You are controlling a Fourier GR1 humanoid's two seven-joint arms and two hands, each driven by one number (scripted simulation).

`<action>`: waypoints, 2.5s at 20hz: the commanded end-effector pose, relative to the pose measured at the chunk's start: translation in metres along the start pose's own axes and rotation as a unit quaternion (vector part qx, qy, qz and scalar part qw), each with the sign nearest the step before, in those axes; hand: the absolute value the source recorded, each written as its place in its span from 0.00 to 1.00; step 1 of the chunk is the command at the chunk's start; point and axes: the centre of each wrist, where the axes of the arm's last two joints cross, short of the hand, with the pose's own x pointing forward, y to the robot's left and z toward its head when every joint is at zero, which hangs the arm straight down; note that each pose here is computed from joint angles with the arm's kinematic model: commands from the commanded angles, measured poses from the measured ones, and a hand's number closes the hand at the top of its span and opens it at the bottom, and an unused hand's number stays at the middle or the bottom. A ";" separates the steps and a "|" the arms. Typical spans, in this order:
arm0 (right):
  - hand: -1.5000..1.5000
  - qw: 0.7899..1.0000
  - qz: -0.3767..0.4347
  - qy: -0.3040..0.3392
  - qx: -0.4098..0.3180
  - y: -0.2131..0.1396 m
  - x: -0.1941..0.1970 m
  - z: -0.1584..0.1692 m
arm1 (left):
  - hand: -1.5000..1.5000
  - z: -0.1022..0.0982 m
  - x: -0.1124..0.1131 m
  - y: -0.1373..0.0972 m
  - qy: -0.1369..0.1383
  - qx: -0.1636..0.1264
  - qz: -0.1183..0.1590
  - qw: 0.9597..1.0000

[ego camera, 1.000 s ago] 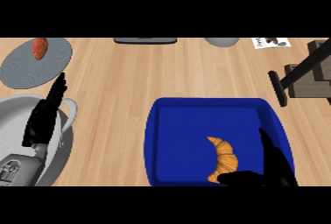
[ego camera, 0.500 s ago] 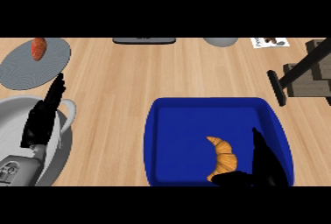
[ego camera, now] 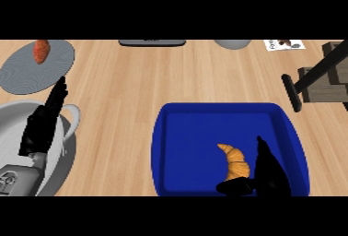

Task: Pick the croissant from the tray and place it in the tiered basket

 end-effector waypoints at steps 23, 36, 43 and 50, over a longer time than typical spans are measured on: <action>1.00 0.988 0.024 0.098 0.117 0.043 0.002 -0.031 | 0.50 -0.007 0.004 0.009 0.002 0.003 0.000 1.000; 1.00 0.997 -0.027 0.038 0.059 0.037 0.013 -0.040 | 0.50 -0.001 0.007 -0.003 -0.005 0.005 -0.007 1.000; 1.00 0.979 -0.132 0.092 -0.125 -0.073 0.070 -0.084 | 0.50 -0.003 0.009 -0.007 -0.022 -0.008 0.000 1.000; 1.00 0.914 -0.204 0.092 -0.339 -0.190 0.091 -0.100 | 0.50 -0.005 0.015 -0.015 -0.038 -0.025 -0.005 0.999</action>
